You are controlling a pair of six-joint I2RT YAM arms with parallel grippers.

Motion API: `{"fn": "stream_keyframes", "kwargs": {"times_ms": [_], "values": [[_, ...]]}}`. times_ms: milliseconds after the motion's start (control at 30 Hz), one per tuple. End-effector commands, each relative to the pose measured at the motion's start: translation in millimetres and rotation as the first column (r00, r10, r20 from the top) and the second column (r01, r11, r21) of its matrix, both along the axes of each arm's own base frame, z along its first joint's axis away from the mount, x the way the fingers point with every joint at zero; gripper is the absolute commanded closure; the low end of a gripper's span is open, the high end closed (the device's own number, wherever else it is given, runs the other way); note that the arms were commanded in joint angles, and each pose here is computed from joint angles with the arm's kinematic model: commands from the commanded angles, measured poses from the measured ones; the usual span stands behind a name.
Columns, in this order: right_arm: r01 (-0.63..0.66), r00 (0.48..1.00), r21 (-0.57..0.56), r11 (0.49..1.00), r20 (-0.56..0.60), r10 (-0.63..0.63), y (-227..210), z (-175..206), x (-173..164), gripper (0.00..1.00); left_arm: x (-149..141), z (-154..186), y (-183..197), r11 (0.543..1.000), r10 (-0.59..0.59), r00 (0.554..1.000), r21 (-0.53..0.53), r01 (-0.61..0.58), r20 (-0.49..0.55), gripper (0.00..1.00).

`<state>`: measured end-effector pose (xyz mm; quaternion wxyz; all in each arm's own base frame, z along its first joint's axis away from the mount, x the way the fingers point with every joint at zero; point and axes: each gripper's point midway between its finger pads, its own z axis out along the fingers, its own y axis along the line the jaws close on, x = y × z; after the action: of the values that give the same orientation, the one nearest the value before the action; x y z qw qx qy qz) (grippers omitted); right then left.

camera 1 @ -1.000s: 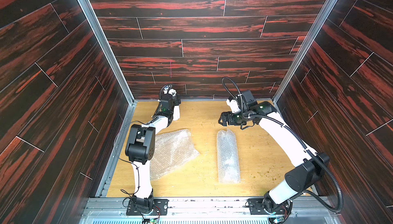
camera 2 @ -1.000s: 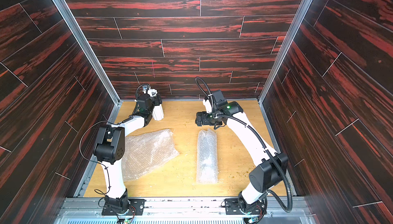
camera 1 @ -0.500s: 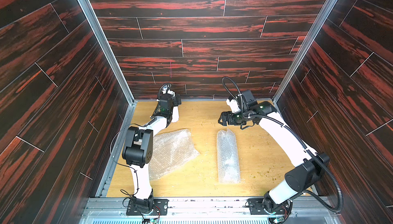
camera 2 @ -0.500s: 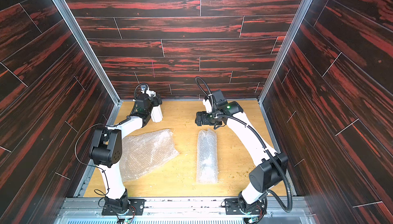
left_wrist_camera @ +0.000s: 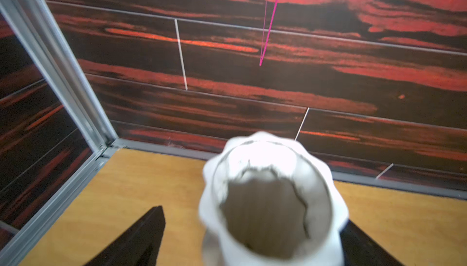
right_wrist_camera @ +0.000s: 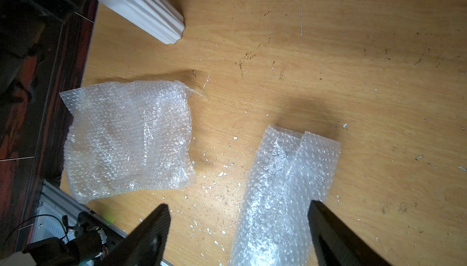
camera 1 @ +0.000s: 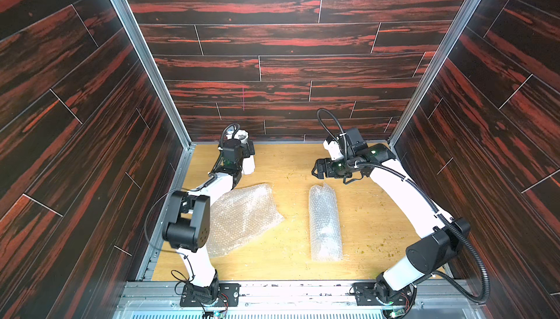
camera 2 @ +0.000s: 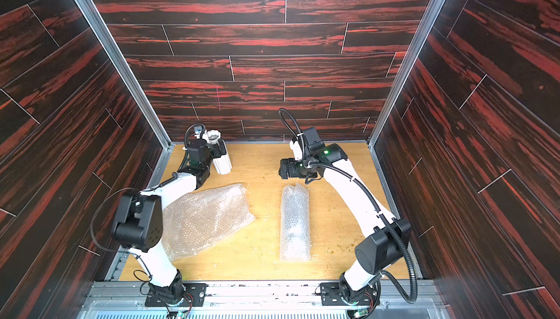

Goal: Unwrap the vase from the bubble wrap
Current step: Place the vase at the center of the board, then unwrap the bubble wrap at the center of the board.

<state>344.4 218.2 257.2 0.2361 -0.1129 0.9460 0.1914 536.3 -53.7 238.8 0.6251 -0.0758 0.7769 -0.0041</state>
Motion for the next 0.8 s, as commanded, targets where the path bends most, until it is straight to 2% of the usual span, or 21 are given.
{"fn": "stream_keyframes", "kwargs": {"times_ms": [0,100,200,367,467,533,600,667,700,733,767], "values": [[0.031,0.999,0.001,1.0,0.022,-0.031,-16.7,16.1,-14.8,0.11,-39.5,56.3,9.8,0.999,0.018,0.998,-0.027,-0.017,0.055,0.0],[0.066,0.998,0.014,0.998,0.014,-0.066,-27.0,17.3,-20.5,0.11,-77.4,62.0,9.3,0.998,-0.007,1.0,-0.063,0.007,0.001,0.0],[0.089,0.996,0.018,0.996,0.001,-0.089,-33.9,14.6,-25.4,0.11,-112.1,65.9,6.7,0.998,-0.025,0.998,-0.054,0.021,-0.066,0.0],[0.126,0.992,0.053,0.991,-0.013,-0.126,-37.0,10.6,-32.2,0.11,-130.2,93.4,7.6,0.998,-0.045,0.994,-0.037,0.042,-0.097,0.0],[0.15,0.987,0.049,0.987,-0.058,-0.148,-41.3,3.6,-38.7,0.11,-135.6,93.0,-5.2,0.988,-0.103,0.981,-0.131,0.082,-0.166,0.0],[0.178,0.98,0.032,0.984,-0.092,-0.174,-48.1,-4.2,-44.6,0.11,-137.2,79.8,-15.6,0.969,-0.131,0.956,-0.238,0.068,-0.262,0.0],[0.209,0.97,0.021,0.978,-0.133,-0.205,-56.8,-15.1,-50.7,0.11,-135.1,53.7,-40.5,0.924,-0.204,0.904,-0.378,0.052,-0.375,0.0],[0.245,0.954,0.04,0.969,-0.186,-0.234,-65.1,-30.6,-56.3,0.11,-150.1,10.7,-85.5,0.87,-0.34,0.765,-0.491,0.036,-0.547,0.03],[0.267,0.944,0.062,0.962,-0.22,-0.247,-68.5,-40.6,-59.7,0.11,-164.3,-9.6,-111.9,0.857,-0.398,0.674,-0.514,0.032,-0.622,0.03],[0.292,0.931,0.087,0.952,-0.255,-0.262,-72.9,-50.8,-63.3,0.11,-178.2,-27.3,-138.5,0.856,-0.434,0.607,-0.514,0.049,-0.666,0.03],[0.314,0.919,0.112,0.943,-0.286,-0.272,-75.6,-60.0,-67.6,0.11,-188.9,-38.3,-159.9,0.85,-0.465,0.562,-0.523,0.066,-0.684,0.04]]}}
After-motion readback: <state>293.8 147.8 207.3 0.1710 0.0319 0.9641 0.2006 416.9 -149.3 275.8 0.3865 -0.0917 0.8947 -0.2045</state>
